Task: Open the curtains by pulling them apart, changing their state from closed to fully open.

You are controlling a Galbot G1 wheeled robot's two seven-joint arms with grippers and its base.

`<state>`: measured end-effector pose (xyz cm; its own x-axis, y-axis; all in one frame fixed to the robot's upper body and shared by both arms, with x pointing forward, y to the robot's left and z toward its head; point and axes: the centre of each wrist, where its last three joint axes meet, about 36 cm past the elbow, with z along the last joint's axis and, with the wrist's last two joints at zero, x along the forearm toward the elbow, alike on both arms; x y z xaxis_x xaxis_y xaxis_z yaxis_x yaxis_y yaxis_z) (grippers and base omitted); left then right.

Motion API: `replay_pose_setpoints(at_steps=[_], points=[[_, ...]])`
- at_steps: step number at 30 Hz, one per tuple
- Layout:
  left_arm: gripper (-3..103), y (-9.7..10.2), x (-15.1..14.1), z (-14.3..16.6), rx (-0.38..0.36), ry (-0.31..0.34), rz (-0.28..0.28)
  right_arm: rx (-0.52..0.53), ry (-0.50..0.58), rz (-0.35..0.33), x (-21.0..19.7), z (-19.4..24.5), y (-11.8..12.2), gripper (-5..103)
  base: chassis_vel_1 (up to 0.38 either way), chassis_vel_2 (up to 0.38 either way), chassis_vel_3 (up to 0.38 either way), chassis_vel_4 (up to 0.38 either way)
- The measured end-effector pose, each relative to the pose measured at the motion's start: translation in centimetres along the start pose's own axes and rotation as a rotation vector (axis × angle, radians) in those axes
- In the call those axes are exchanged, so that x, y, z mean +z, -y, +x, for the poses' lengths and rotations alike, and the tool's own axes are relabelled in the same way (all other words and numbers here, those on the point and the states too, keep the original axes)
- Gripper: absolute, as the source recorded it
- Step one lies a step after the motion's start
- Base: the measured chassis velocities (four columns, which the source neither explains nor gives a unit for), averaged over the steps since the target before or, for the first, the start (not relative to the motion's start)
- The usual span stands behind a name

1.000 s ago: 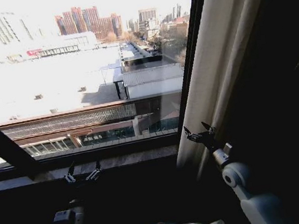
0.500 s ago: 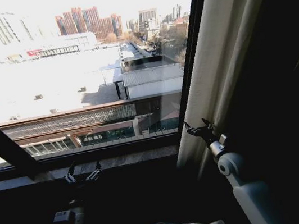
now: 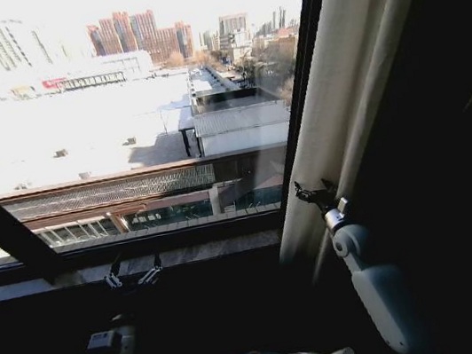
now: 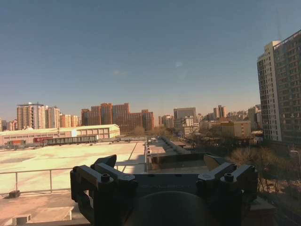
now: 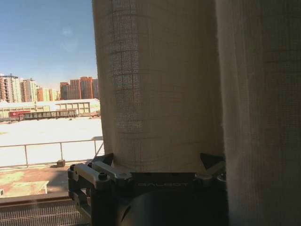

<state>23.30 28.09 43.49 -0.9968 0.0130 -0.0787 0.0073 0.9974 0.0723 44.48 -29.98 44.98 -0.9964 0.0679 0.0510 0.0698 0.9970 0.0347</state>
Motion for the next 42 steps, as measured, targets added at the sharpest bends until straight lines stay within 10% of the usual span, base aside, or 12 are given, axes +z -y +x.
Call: replay_pose_setpoints(at_steps=[8,33,42], points=[[100,0.2,0.1,0.0,0.000,-0.002,0.000,0.001,0.010,0.001,0.0,-1.1,-0.2,101,0.000,0.000,0.000,0.000],[100,0.6,0.1,-0.2,0.012,-0.004,0.005,-0.041,0.029,-0.023,-0.3,-0.5,1.0,10,0.000,0.000,0.000,0.000],[100,0.5,0.0,-0.1,0.013,-0.001,0.004,-0.041,0.084,-0.014,-2.5,0.2,2.0,0,0.000,0.000,0.000,0.000]])
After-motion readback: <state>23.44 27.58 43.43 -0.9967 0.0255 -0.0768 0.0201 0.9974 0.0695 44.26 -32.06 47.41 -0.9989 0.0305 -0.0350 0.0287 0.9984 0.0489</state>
